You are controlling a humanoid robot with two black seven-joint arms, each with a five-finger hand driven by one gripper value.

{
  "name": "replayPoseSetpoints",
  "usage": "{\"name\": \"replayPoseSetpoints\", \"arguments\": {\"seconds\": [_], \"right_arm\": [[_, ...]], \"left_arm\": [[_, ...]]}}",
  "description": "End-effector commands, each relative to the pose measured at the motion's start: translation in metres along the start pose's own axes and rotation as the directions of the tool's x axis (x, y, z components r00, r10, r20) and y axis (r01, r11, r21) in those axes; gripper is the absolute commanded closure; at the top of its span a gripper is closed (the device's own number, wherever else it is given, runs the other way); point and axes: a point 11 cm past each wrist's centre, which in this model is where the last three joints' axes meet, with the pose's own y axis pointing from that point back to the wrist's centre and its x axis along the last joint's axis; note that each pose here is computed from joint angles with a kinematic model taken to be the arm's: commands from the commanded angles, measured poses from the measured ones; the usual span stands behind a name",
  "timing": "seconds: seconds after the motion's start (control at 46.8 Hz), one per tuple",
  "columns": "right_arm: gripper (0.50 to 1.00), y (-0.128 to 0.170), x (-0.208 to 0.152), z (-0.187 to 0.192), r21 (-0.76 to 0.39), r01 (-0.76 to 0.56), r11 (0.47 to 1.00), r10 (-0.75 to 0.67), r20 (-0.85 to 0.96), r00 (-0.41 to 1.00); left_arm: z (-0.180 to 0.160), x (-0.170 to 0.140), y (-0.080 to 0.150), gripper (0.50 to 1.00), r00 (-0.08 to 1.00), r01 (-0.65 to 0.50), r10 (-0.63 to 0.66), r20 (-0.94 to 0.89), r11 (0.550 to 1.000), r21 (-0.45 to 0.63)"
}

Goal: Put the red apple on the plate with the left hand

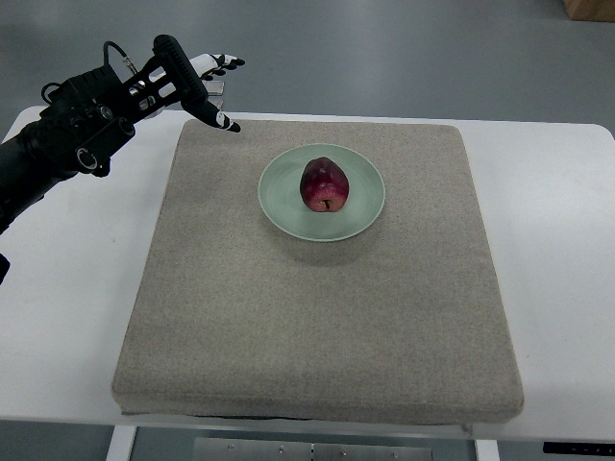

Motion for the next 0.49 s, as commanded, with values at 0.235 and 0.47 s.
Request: {"name": "replayPoseSetpoints", "arguments": {"seconds": [0.235,0.47], "right_arm": [[0.568,0.0,0.0,0.0,0.0,0.0,1.0,0.0,0.0,1.0],[0.568,0.0,0.0,0.0,0.0,0.0,1.0,0.0,0.0,1.0]], "left_arm": [[-0.017,0.019,0.005,0.508,0.968,-0.188,0.194,-0.16,0.981,0.047],[-0.028,0.028,0.009,0.508,0.833,-0.287,0.323,-0.449,0.946,0.148]]}}
